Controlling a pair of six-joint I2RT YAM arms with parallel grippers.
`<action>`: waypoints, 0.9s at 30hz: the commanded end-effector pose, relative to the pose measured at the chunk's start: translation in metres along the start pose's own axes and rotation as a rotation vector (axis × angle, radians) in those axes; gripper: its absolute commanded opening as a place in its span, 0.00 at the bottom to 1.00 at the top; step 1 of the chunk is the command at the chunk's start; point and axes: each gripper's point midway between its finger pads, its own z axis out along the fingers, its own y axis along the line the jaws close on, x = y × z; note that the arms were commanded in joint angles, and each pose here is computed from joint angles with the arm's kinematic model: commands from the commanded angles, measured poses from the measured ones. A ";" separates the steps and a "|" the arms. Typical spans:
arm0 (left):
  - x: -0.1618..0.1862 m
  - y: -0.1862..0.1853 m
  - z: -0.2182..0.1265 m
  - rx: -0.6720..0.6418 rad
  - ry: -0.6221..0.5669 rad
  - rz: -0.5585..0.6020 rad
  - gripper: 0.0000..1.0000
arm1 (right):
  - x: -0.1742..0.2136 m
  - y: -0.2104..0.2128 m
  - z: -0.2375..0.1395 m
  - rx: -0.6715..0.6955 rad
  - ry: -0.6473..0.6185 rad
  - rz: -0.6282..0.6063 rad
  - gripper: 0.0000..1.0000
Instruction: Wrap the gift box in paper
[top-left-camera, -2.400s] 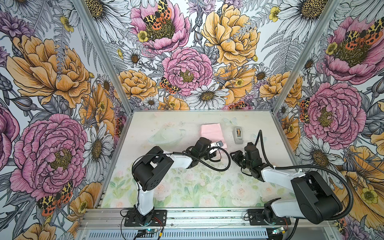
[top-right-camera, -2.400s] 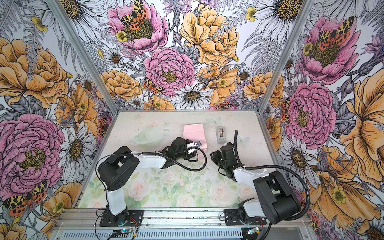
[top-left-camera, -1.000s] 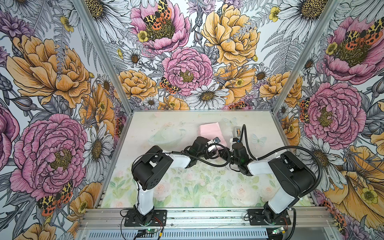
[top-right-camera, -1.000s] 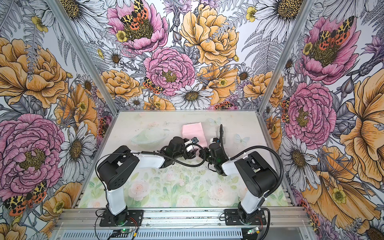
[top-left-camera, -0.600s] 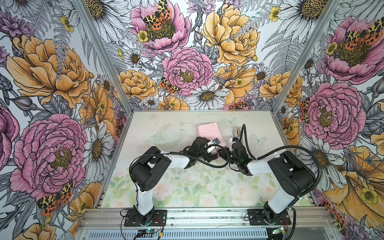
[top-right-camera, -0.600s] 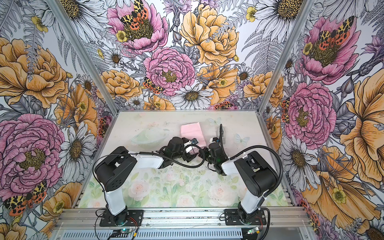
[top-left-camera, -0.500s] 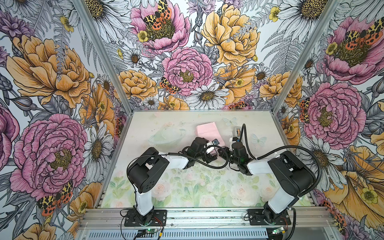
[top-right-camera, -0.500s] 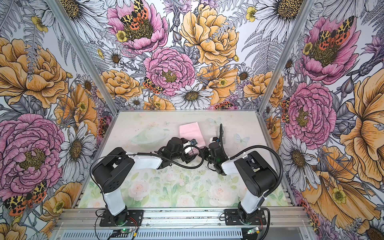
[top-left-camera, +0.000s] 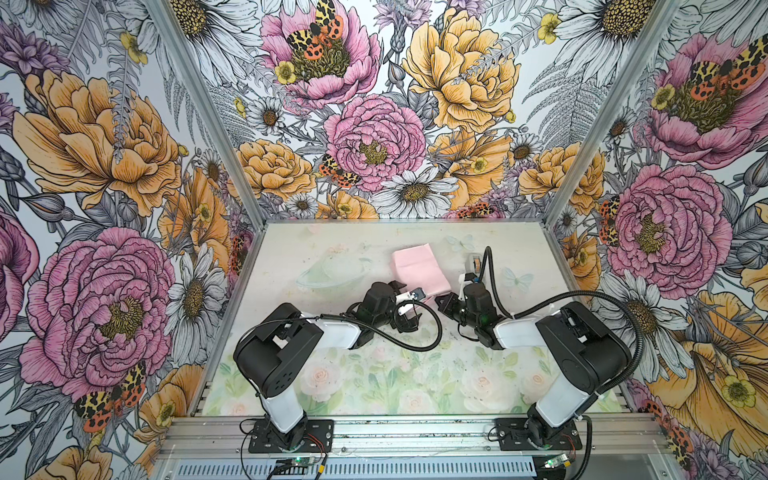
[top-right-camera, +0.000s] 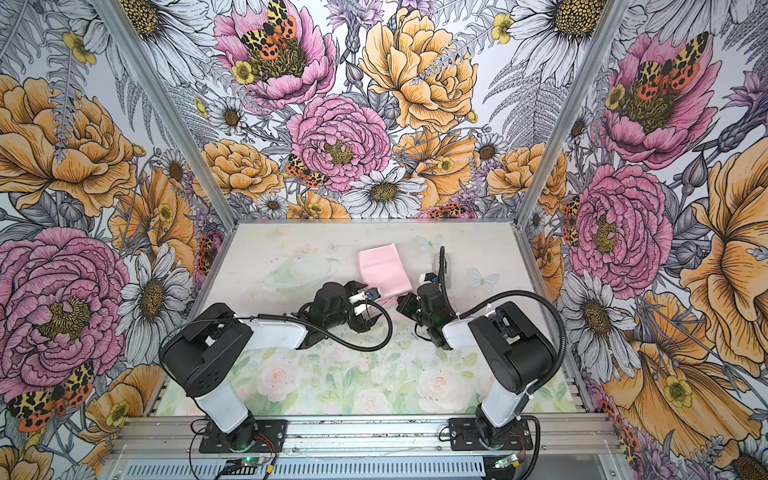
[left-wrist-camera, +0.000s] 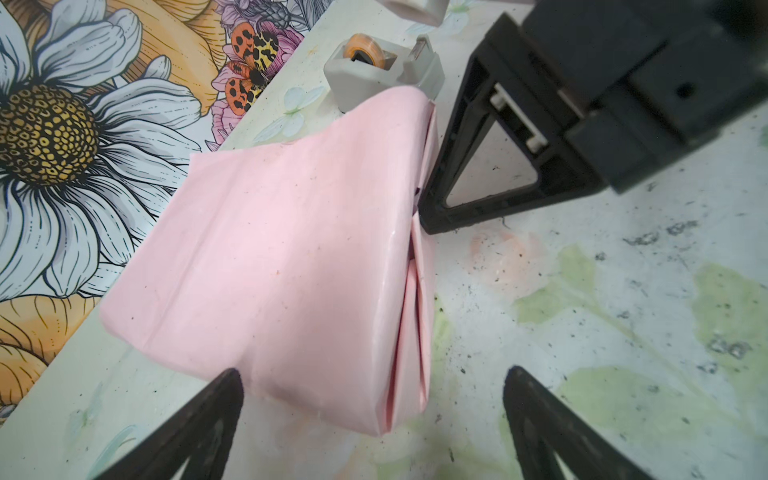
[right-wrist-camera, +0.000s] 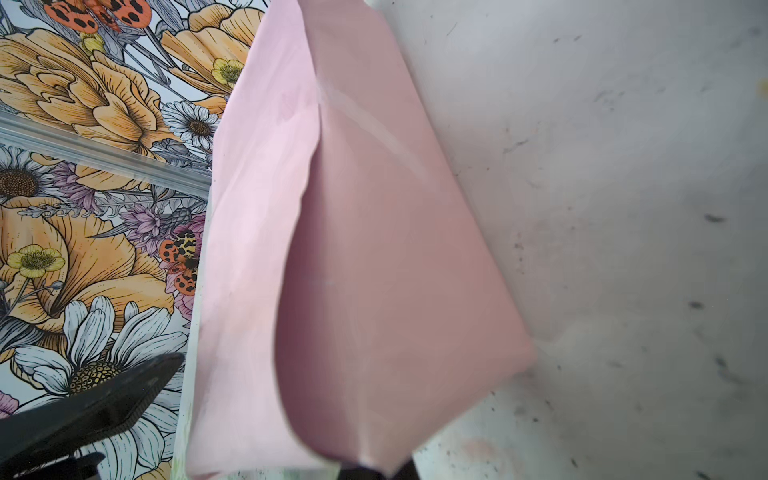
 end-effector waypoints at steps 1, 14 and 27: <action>-0.023 0.012 0.004 -0.039 -0.102 0.055 0.99 | -0.007 0.010 0.003 -0.024 -0.019 -0.008 0.00; 0.001 0.007 0.036 -0.024 0.009 0.043 0.99 | -0.007 0.012 0.003 -0.027 -0.018 -0.011 0.00; 0.020 0.001 0.032 -0.038 0.174 -0.171 0.99 | -0.008 0.015 0.003 -0.036 -0.018 -0.014 0.00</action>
